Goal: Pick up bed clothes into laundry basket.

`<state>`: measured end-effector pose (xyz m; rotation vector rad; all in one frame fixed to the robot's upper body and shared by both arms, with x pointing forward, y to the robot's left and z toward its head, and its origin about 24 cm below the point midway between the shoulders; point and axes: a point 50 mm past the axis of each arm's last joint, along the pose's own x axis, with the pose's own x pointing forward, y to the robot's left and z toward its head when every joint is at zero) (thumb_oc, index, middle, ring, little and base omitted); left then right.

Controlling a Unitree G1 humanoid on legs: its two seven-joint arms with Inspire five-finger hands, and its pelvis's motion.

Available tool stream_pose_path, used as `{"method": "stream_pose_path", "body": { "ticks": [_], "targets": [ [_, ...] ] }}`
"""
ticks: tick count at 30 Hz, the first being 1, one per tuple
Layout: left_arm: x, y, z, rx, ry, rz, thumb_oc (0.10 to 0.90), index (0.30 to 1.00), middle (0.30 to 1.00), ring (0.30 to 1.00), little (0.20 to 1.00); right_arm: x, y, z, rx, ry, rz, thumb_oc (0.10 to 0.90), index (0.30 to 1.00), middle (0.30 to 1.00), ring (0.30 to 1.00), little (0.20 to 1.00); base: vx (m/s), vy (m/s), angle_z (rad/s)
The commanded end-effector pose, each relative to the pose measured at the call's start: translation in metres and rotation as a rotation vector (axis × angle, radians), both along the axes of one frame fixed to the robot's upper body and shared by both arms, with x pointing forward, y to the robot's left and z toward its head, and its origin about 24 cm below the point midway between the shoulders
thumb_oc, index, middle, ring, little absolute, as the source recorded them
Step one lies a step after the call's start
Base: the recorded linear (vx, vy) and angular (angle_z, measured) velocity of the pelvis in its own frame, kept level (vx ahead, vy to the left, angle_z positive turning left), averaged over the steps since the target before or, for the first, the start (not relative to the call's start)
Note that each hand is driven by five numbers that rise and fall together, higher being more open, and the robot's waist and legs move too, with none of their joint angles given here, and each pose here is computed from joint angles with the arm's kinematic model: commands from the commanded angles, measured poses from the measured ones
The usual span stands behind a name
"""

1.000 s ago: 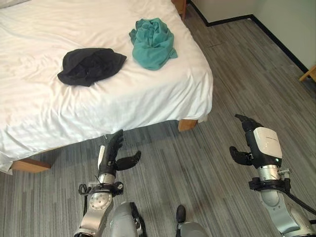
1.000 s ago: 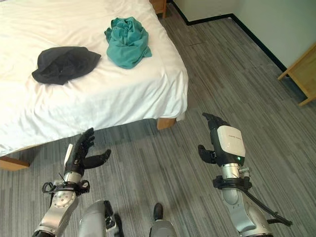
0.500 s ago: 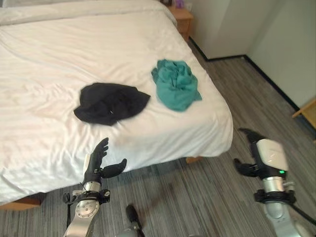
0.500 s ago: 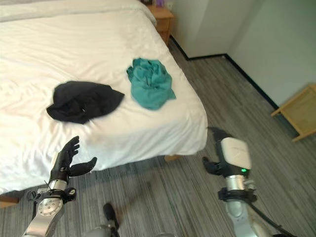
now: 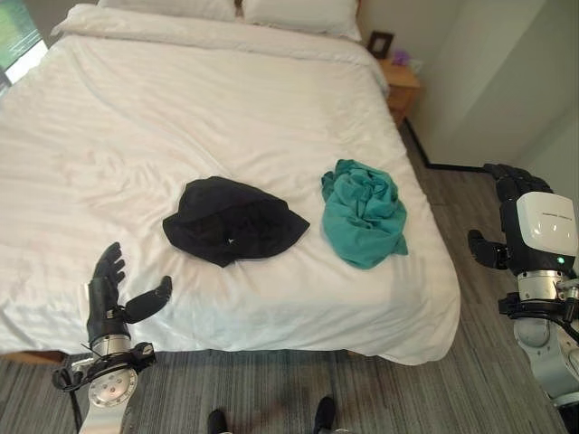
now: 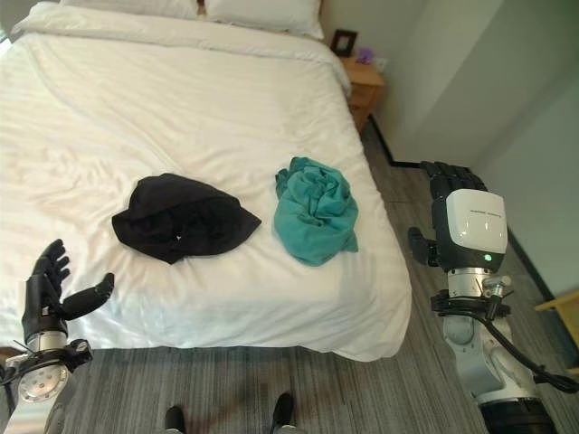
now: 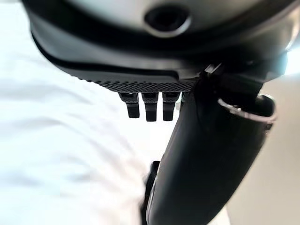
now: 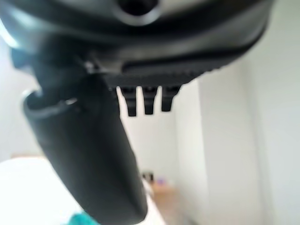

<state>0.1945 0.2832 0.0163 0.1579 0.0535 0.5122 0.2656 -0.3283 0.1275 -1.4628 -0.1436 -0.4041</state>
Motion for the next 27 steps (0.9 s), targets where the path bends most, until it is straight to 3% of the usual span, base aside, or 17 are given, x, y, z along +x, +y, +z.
{"method": "stream_pose_path", "body": {
  "ticks": [1, 8, 11, 18, 19, 20, 24, 27],
  "targets": [
    [0.019, 0.009, 0.049, 0.092, -0.229, -0.054, 0.800, 0.900, 0.900, 0.900, 0.900, 0.020, -0.009, 0.064, -0.020, -0.201, -0.016, 0.800, 0.900, 0.900, 0.900, 0.900, 0.11, -0.104, 0.31],
    [0.017, 0.026, 0.042, 0.116, -0.175, -0.012, 0.800, 0.900, 0.900, 0.900, 0.900, 0.047, 0.000, 0.047, -0.023, -0.057, -0.001, 0.800, 0.900, 0.900, 0.900, 0.900, 0.09, -0.124, 0.23],
    [0.024, 0.032, 0.046, 0.127, -0.179, -0.018, 0.800, 0.900, 0.900, 0.900, 0.900, 0.063, 0.005, 0.024, 0.058, 0.044, -0.011, 0.800, 0.900, 0.900, 0.900, 0.900, 0.02, -0.132, 0.24],
    [0.030, 0.042, 0.044, 0.071, -0.191, 0.022, 0.800, 0.900, 0.900, 0.900, 0.900, 0.080, 0.005, 0.028, 0.097, 0.073, -0.039, 0.800, 0.900, 0.900, 0.900, 0.900, -0.04, -0.123, 0.33],
    [0.032, 0.041, 0.043, 0.061, -0.196, 0.026, 0.800, 0.900, 0.900, 0.900, 0.900, 0.083, 0.004, 0.031, 0.124, 0.058, -0.049, 0.762, 0.844, 0.844, 0.844, 0.844, -0.01, -0.090, 0.38],
    [0.032, 0.041, 0.043, 0.061, -0.196, 0.026, 0.800, 0.900, 0.900, 0.900, 0.900, 0.083, 0.004, 0.032, 0.124, 0.058, -0.049, 0.400, 0.300, 0.300, 0.300, 0.300, -0.03, -0.063, 0.33],
    [0.030, 0.043, 0.041, 0.044, -0.182, 0.014, 0.800, 0.900, 0.900, 0.900, 0.900, 0.081, 0.013, 0.036, 0.209, 0.057, 0.029, 0.400, 0.300, 0.300, 0.300, 0.300, 0.04, -0.091, 0.12],
    [0.028, 0.053, 0.052, 0.112, -0.191, 0.028, 0.800, 0.900, 0.900, 0.900, 0.900, 0.074, 0.020, 0.073, 0.185, -0.067, 0.131, 0.400, 0.300, 0.300, 0.300, 0.300, 0.03, -0.077, 0.06]
  ]
}}
